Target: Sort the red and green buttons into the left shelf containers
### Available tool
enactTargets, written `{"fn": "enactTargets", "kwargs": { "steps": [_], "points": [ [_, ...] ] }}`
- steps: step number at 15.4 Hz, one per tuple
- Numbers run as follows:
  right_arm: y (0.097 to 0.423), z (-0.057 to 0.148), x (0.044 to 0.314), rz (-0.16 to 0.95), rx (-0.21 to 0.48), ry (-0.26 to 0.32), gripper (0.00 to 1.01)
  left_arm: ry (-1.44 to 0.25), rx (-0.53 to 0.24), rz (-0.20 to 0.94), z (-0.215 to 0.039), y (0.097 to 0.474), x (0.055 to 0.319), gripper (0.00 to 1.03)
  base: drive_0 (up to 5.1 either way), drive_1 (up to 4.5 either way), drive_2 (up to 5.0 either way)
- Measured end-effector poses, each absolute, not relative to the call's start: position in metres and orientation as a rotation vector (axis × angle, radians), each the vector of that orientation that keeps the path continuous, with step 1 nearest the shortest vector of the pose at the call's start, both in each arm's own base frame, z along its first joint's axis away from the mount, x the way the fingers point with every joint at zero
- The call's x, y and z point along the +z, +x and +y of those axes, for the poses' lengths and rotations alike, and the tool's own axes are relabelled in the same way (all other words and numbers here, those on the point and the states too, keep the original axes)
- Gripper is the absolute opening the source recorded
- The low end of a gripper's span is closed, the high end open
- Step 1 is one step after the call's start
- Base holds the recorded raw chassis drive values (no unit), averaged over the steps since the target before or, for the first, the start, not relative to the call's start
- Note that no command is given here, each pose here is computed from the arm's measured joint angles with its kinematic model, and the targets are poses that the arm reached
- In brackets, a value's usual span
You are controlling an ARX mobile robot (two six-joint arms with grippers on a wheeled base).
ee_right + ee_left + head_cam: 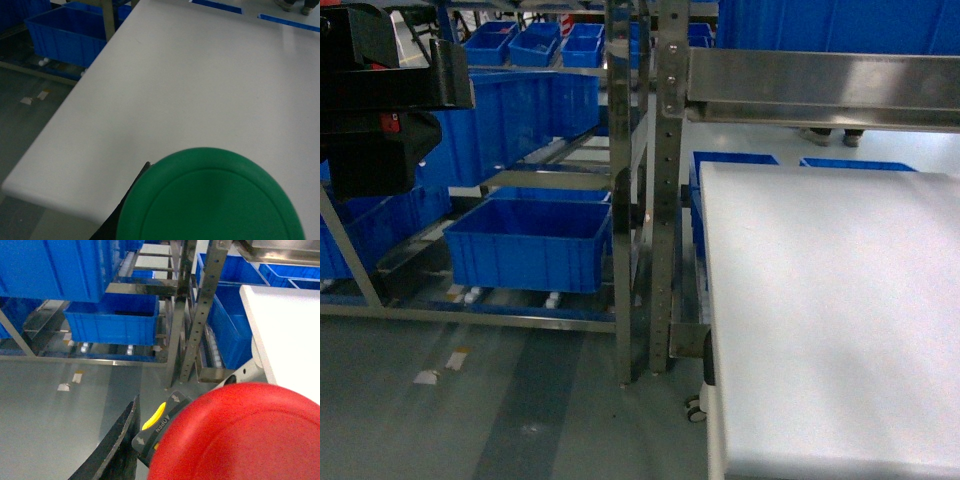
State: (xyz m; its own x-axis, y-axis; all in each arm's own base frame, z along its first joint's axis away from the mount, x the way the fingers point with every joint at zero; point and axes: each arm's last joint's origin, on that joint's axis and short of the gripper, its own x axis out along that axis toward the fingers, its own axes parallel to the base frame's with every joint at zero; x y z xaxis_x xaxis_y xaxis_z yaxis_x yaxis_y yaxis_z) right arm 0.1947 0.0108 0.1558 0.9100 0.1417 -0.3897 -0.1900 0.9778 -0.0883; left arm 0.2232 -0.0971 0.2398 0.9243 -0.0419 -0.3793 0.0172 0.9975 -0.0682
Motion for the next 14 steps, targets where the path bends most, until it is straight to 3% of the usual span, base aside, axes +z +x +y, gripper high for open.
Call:
{"fn": "enactTargets", "kwargs": {
  "steps": [14],
  "points": [
    [0.1947, 0.0107, 0.1559, 0.39, 0.172, -0.128, 0.27, -0.066, -0.032, 0.387, -0.0971, 0.223, 0.2404, 0.43, -4.8, 2.97, 2.0]
  ]
}}
